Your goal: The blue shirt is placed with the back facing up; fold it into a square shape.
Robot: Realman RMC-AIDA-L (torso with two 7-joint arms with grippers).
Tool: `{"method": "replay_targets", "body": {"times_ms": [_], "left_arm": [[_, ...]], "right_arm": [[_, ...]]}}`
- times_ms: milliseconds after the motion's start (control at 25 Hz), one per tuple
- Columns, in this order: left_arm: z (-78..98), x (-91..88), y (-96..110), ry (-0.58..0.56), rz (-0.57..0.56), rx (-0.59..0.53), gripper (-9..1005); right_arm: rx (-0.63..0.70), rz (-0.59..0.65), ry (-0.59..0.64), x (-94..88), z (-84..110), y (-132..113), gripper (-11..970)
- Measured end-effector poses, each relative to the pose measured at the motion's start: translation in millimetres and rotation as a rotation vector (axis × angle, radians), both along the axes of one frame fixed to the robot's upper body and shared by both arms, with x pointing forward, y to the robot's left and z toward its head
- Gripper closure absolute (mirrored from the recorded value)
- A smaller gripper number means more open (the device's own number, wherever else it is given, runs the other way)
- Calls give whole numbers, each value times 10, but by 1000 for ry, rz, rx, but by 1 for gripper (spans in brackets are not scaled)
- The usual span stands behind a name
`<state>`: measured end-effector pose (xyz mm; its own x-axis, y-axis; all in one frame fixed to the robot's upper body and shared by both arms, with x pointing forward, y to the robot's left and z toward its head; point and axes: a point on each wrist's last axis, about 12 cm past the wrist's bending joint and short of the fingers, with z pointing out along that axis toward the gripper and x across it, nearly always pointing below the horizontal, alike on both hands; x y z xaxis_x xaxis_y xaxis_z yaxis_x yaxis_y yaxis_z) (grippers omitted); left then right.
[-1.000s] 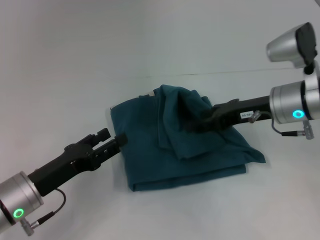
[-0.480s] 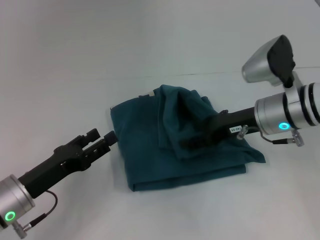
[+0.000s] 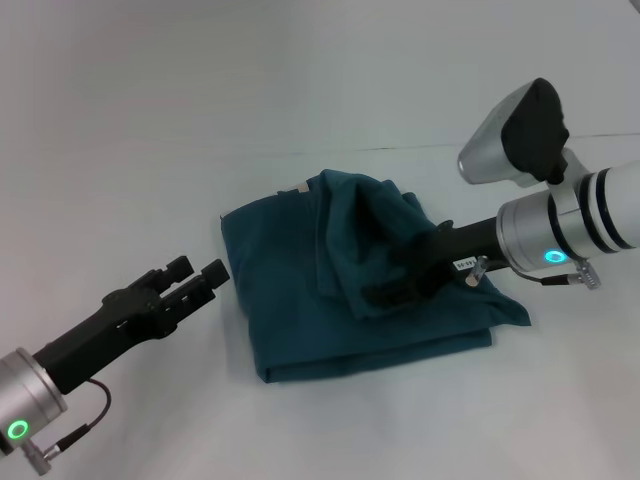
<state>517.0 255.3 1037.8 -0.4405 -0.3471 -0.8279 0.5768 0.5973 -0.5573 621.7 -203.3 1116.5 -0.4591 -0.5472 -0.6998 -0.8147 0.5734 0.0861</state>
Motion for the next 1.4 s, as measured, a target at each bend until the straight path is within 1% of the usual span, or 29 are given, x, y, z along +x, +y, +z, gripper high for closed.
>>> {"method": "replay_targets", "body": {"times_ms": [240, 600, 800, 1400], "left_arm": [[-11, -2, -3, 6, 8, -4, 244], [-50, -15, -15, 26, 20, -4, 244], [-72, -23, -9, 34, 35, -12, 244], [-54, 22, 9, 29, 45, -3, 243]], "right_arm": [[-57, 39, -43, 13, 12, 64, 175], [-62, 73, -49, -8, 96, 53, 174], [-85, 76, -45, -21, 74, 28, 175], [-123, 69, -53, -5, 37, 38, 174]]}}
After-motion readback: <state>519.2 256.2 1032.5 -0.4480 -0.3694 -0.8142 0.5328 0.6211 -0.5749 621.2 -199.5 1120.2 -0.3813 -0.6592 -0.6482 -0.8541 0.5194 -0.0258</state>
